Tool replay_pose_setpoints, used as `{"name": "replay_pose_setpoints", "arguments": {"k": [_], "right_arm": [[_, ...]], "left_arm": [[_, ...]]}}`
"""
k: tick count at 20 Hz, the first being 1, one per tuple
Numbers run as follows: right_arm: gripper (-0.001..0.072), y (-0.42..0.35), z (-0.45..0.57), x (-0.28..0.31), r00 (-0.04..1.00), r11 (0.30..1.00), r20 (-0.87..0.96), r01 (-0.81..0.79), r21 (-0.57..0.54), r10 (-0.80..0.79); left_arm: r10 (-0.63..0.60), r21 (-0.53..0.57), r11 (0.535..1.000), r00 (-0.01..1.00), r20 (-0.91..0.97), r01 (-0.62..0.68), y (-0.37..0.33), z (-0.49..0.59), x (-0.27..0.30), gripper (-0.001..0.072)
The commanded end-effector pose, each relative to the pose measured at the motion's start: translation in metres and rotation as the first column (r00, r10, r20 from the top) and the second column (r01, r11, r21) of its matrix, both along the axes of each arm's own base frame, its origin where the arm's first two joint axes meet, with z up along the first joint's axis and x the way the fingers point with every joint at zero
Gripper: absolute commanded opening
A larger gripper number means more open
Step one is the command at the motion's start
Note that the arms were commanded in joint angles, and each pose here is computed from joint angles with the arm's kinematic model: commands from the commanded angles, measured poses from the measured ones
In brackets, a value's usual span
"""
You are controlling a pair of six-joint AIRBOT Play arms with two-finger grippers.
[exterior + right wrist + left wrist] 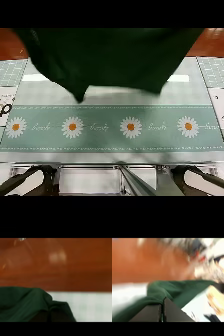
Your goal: Fold the shirts.
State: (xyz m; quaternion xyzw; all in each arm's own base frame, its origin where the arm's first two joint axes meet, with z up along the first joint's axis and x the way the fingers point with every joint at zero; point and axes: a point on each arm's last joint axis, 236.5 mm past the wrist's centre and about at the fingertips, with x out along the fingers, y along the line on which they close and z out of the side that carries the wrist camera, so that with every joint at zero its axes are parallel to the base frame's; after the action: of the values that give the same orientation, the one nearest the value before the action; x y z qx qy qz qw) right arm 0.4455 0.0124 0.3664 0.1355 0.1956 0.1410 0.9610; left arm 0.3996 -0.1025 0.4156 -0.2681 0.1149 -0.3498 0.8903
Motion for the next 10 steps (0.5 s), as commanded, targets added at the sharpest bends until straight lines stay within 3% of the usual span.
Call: {"name": "replay_pose_setpoints", "arguments": {"k": [1,4,7,10], "right_arm": [[0.0023,0.01,0.102,-0.093,0.969,0.991,0.244,0.076,-0.111,-0.047],[0.0023,0.012,0.138,-0.169,0.93,0.966,0.357,0.169,-0.195,-0.091],[0.0022,0.01,0.148,-0.227,0.906,0.938,0.401,0.247,-0.244,-0.135],[0.0023,0.007,0.138,-0.261,0.909,0.914,0.381,0.289,-0.285,-0.169]], "left_arm": [[0.073,0.07,0.993,0.951,0.299,-0.098,0.003,0.109,-0.088,0.0017],[0.143,0.174,0.957,0.897,0.418,-0.233,-0.002,0.13,-0.158,0.0017],[0.257,0.292,0.847,0.824,0.505,-0.443,-0.001,0.128,-0.206,0.0017],[0.271,0.326,0.803,0.793,0.546,-0.498,-0.013,0.125,-0.249,0.0017]]}}
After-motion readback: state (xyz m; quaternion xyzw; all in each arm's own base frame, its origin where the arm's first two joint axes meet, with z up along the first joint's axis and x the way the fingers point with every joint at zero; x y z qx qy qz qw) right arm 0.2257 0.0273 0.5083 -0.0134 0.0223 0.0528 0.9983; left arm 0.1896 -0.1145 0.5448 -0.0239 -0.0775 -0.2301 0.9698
